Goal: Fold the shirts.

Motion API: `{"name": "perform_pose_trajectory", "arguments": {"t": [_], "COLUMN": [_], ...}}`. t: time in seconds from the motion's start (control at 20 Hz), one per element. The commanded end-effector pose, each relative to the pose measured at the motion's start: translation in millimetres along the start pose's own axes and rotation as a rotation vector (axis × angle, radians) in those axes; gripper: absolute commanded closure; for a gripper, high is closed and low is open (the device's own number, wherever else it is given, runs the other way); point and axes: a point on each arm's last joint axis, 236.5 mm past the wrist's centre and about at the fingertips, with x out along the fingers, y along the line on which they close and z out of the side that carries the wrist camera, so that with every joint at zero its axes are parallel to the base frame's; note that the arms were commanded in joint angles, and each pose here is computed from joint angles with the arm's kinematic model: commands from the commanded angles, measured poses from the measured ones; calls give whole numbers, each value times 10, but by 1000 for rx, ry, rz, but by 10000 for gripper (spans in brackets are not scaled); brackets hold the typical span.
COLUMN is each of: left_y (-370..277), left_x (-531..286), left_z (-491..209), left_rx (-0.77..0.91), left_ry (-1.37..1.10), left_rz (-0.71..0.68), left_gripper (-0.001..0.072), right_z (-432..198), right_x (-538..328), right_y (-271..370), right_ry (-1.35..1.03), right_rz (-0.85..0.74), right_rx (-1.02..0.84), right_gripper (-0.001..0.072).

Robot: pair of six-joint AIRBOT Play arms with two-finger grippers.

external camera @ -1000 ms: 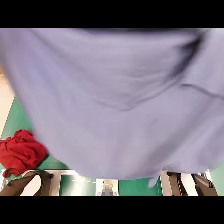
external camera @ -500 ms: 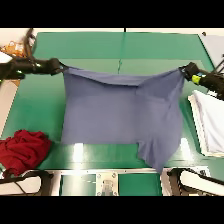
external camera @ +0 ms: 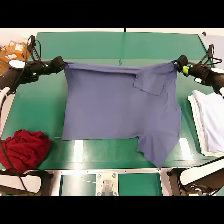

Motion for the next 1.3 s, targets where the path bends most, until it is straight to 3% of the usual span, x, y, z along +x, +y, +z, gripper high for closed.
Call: {"name": "perform_pose_trajectory", "arguments": {"t": [0.0, 0.2, 0.35, 0.65, 1.25], "left_y": [-24, -25, 29, 483, 506], "left_x": [1, 61, 133, -58, 15], "left_z": [259, 269, -140, -936, -1490], "left_rx": [10, 11, 36, 62, 43], "left_ry": [-74, -63, 94, 436, 550], "left_rz": [4, -7, -15, 151, 161], "left_gripper": [689, 688, 688, 688, 688], "right_z": [195, 185, -146, -596, -1154], "right_x": [144, 164, 80, -423, -602], "right_y": [78, 51, -191, -883, -1223], "right_ry": [-32, -19, 144, 423, 575], "right_rz": [29, 23, -45, -198, -259], "right_rx": [-3, -30, -90, -103, -62], "right_gripper": [690, 690, 691, 692, 691]}}
